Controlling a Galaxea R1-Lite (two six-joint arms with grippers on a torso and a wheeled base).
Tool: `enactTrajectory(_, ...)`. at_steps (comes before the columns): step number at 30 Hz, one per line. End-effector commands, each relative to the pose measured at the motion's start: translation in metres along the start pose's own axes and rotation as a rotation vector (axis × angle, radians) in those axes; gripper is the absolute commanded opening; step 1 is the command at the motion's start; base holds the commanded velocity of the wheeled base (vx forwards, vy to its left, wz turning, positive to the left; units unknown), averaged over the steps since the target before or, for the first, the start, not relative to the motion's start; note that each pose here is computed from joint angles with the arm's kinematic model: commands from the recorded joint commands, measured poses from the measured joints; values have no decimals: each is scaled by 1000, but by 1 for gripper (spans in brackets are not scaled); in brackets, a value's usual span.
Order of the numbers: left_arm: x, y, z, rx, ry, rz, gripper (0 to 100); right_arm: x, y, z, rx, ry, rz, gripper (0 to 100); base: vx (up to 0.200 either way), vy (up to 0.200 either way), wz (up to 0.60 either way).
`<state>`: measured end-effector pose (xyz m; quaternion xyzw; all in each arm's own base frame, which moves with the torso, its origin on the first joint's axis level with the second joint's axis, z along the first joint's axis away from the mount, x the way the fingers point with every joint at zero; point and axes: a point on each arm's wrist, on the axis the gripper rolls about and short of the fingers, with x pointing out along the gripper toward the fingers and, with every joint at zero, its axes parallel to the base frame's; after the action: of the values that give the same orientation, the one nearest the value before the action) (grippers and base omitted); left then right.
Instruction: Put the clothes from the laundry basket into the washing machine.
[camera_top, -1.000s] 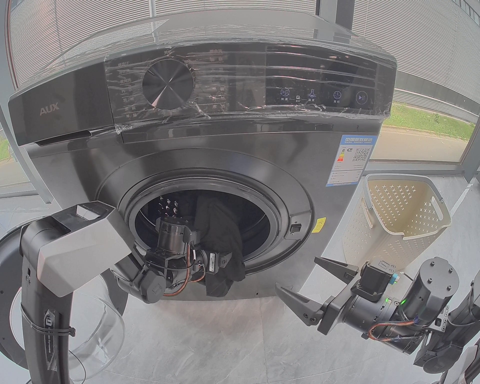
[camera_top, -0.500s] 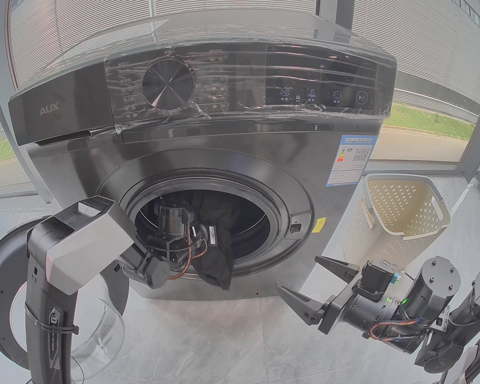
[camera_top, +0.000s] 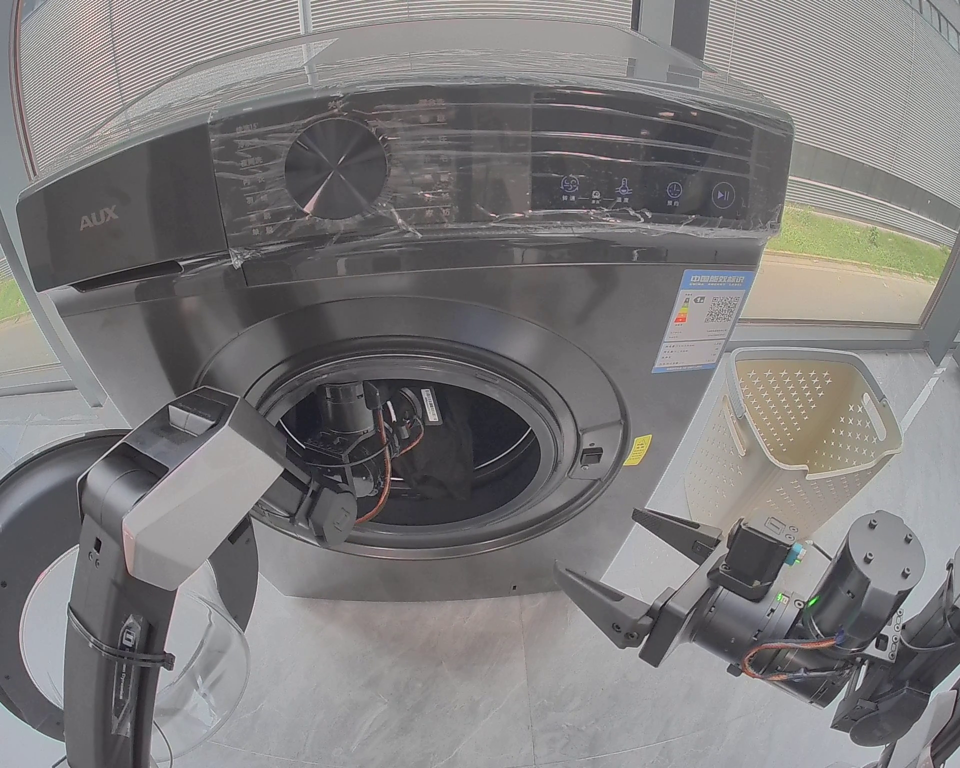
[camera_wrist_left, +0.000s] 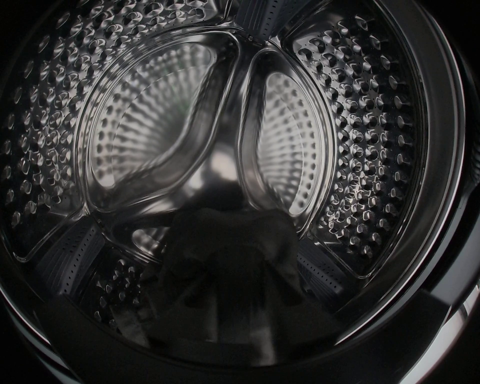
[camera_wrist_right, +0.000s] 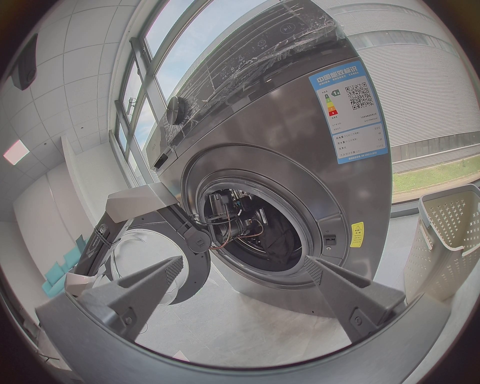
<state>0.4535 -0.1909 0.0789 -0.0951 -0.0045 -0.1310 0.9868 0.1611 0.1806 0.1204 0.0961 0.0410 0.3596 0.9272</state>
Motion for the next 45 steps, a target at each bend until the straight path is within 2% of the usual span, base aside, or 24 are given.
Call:
enactTrajectory(1, -12, -3, -2, 3, 46, -2, 100, 0, 0, 0, 0, -2, 2, 100, 0, 0, 0)
enactTrajectory(2, -12, -3, -2, 3, 46, -2, 100, 0, 0, 0, 0, -2, 2, 100, 0, 0, 0)
enactTrajectory(4, -34, -8, 4, 14, 123, -19, 100, 0, 0, 0, 0, -2, 2, 100, 0, 0, 0)
enactTrajectory(7, -57, -12, -2, 31, 245, -43, 100, 0, 2, 0, 2, 0, 6, 100, 0, 0, 0)
enactTrajectory(8, -58, -12, -3, 32, 255, -44, 100, 0, 2, 0, 0, 1, 8, 100, 0, 0, 0)
enactTrajectory(10, -70, -15, -14, 48, 331, -64, 100, -1, 4, -1, 2, 1, 17, 100, 0, 0, 0)
enactTrajectory(14, -71, -14, -32, 63, 384, -64, 100, -1, 4, -1, 2, 1, 17, 100, 0, 0, 0)
enactTrajectory(17, -64, -9, -52, 86, 413, -57, 100, -1, 4, 0, 4, 0, 18, 100, 0, 0, 0)
enactTrajectory(18, -63, -9, -54, 88, 414, -57, 100, -1, 4, 0, 4, 0, 18, 100, 0, 0, 0)
enactTrajectory(20, -56, -3, -69, 97, 430, -43, 100, -2, 4, 0, 4, -2, 18, 100, 0, 0, 0)
enactTrajectory(22, -52, -2, -74, 99, 427, -35, 100, -2, 4, 1, 4, -4, 17, 100, 0, 0, 0)
enactTrajectory(23, -47, 4, -77, 98, 422, -21, 100, -2, 4, 1, 4, -4, 17, 100, 0, 0, 0)
enactTrajectory(24, -44, 7, -78, 100, 418, -16, 0, -2, 4, 1, 4, -4, 17, 100, 0, 0, 0)
enactTrajectory(27, -41, 8, -76, 102, 407, -14, 0, -5, 3, -1, 1, 8, 14, 100, 0, 0, 0)
enactTrajectory(32, -37, 6, -66, 91, 363, -19, 0, -6, 1, -2, 4, 12, 9, 100, 0, 0, 0)
enactTrajectory(35, -29, 0, -38, 73, 255, -22, 0, -6, 4, 3, 3, -8, 19, 100, 0, 0, 0)
enactTrajectory(38, -24, -3, -21, 47, 181, -15, 0, -6, 4, 4, 4, -17, 21, 100, 0, 0, 0)
enactTrajectory(41, -19, -3, -13, 20, 109, 7, 0, -8, 4, 7, 7, -27, 23, 100, 0, 0, 0)
enactTrajectory(45, -8, 1, -15, 6, 52, 22, 0, -8, 6, 15, 11, -62, 33, 100, 0, 0, 0)
